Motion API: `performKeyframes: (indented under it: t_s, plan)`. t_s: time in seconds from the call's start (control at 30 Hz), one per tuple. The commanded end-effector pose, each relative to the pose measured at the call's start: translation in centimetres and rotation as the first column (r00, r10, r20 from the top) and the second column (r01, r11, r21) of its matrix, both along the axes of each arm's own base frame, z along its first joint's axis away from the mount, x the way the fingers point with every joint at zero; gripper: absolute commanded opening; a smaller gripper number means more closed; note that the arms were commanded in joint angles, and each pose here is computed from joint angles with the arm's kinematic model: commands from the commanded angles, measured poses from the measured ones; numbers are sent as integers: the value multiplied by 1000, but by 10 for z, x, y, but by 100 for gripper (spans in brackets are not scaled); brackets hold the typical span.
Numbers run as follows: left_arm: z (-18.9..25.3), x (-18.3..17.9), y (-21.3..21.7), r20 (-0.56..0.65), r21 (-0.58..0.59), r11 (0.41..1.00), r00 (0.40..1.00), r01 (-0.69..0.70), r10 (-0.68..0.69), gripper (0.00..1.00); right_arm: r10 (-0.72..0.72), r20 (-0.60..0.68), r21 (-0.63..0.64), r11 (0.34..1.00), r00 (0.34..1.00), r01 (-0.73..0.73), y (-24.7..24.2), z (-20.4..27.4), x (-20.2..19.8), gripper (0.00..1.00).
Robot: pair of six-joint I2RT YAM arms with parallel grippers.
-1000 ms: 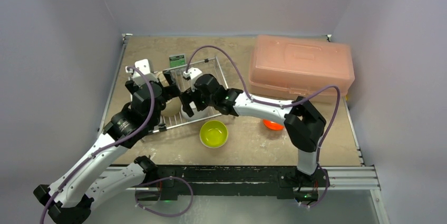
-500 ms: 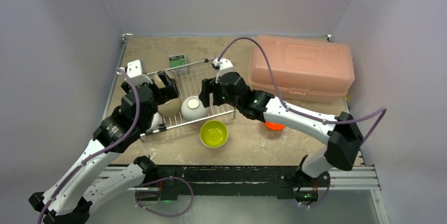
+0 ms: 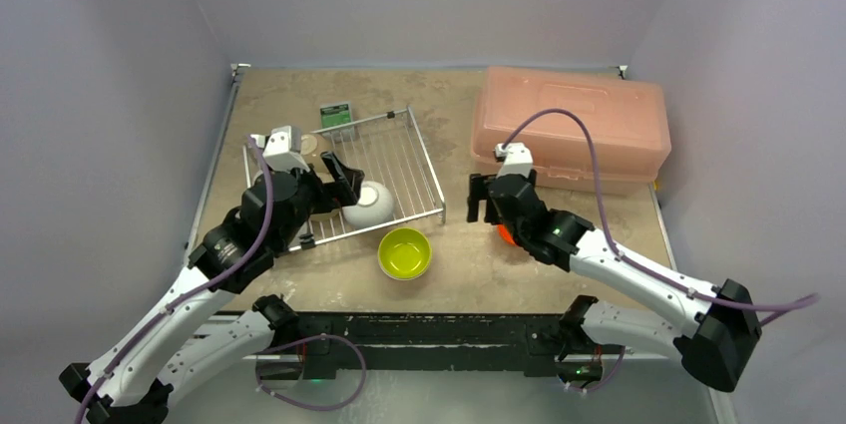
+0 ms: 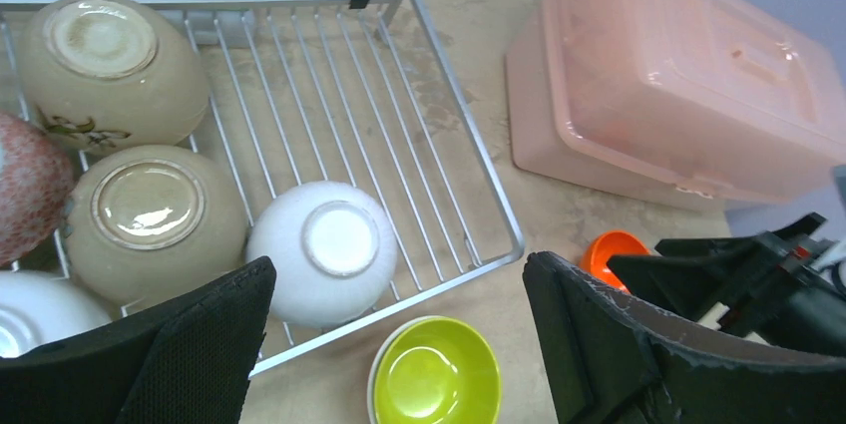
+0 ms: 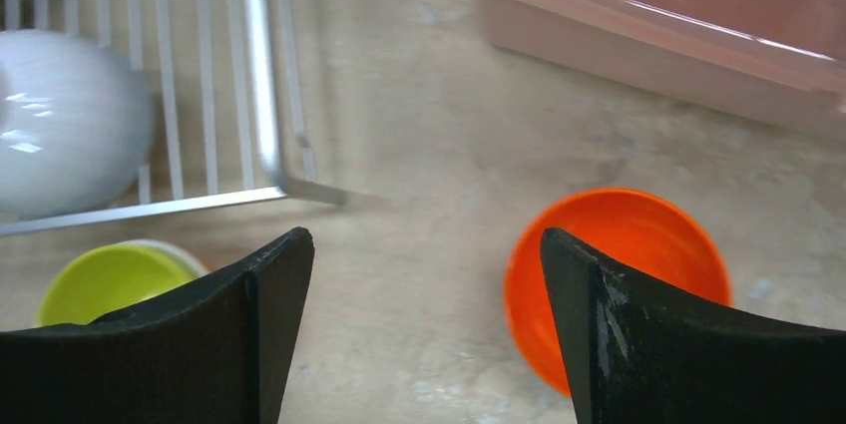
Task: Load the bowls into the dish rack
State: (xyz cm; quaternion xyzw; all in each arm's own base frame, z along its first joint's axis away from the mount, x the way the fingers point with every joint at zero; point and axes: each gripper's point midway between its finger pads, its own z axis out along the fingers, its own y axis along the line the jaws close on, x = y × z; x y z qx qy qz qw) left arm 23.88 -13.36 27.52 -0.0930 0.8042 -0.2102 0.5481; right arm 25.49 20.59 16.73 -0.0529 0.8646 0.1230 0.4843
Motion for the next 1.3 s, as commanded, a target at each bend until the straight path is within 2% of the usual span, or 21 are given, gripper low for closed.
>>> performKeyframes:
  t_s: [0.0, 0.13, 0.37, 0.47, 0.7, 0.93, 1.07, 1.2, 1.27]
  plan:
    - [27, -1, -16, 95, -56, 994, 992, 94, -88, 95, -95, 9, -47, 994, 995, 95, -39, -15, 6, 82]
    - [25, 12, -21, 89, -14, 997, 993, 81, -80, 95, -148, -54, -91, 986, 987, 143, -48, -36, 4, 71]
    - [31, 33, -46, 166, -3, 990, 976, 143, -141, 95, -211, -222, -151, 972, 952, 180, -54, -73, -5, 70]
    - [37, 44, -43, 206, 10, 995, 973, 100, -100, 95, -223, -264, -168, 969, 938, 183, -54, -80, -10, 66]
    - [59, 63, -24, 300, 15, 999, 953, -45, 39, 95, -207, -332, -208, 968, 920, 143, -46, -96, -12, 47]
    - [62, 68, -15, 319, 57, 993, 945, -99, 76, 95, -225, -346, -288, 949, 911, 126, -48, -96, -7, 36]
    - [62, 69, -13, 320, 63, 992, 944, -111, 86, 95, -241, -355, -322, 939, 903, 124, -50, -101, -6, 21]
    - [63, 68, -11, 321, 57, 991, 942, -118, 94, 95, -243, -352, -330, 936, 904, 123, -48, -102, -1, 0]
    - [62, 68, -11, 315, 58, 991, 944, -119, 95, 95, -241, -346, -324, 938, 907, 126, -46, -97, 1, 0]
